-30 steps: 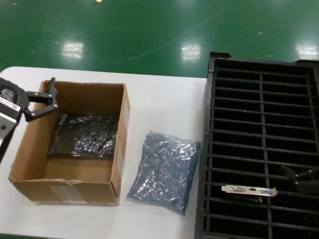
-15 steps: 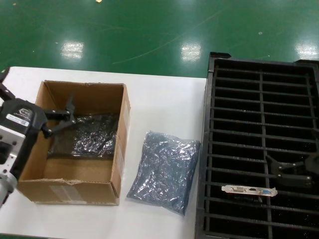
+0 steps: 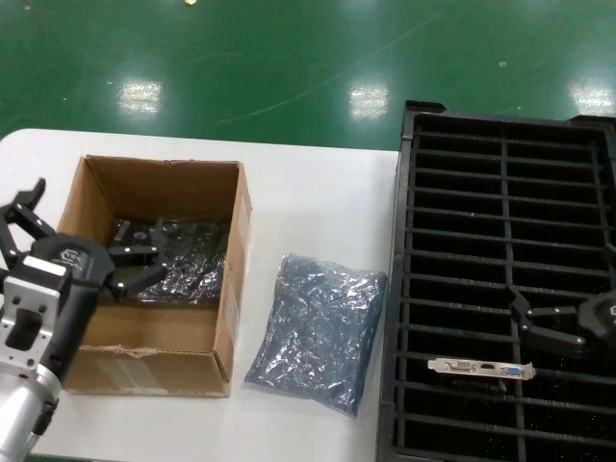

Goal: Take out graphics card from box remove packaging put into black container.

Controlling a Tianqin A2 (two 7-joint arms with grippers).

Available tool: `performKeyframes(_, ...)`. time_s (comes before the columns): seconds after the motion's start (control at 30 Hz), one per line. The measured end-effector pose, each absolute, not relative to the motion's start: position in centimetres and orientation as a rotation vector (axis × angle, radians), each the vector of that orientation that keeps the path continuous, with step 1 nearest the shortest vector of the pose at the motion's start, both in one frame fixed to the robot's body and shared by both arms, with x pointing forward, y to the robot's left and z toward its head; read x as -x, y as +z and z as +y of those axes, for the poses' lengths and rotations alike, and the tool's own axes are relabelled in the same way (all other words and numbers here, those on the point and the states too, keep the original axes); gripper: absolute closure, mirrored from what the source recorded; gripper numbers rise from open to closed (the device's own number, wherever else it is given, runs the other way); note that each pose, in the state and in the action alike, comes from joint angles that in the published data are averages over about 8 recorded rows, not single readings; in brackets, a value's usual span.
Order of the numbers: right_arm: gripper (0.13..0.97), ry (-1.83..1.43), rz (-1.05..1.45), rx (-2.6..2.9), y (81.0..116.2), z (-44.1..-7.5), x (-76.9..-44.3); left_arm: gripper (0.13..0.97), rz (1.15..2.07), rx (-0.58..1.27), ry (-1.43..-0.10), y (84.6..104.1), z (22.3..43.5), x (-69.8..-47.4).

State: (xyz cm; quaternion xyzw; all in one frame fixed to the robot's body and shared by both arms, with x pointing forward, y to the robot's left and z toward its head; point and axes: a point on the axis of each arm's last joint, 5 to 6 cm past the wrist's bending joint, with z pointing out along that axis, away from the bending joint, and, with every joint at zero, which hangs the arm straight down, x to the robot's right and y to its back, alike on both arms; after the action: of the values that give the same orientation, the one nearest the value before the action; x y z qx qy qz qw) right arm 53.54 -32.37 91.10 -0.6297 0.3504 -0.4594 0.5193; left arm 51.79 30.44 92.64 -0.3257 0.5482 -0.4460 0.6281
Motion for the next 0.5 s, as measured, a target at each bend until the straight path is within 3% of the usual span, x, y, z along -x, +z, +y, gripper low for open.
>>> performKeyframes(0.5,0.130,-1.181,0.967,1.362,88.1,-30.0,-52.3,0.132,1.255,0.932,-1.129,88.9,29.2,-51.2)
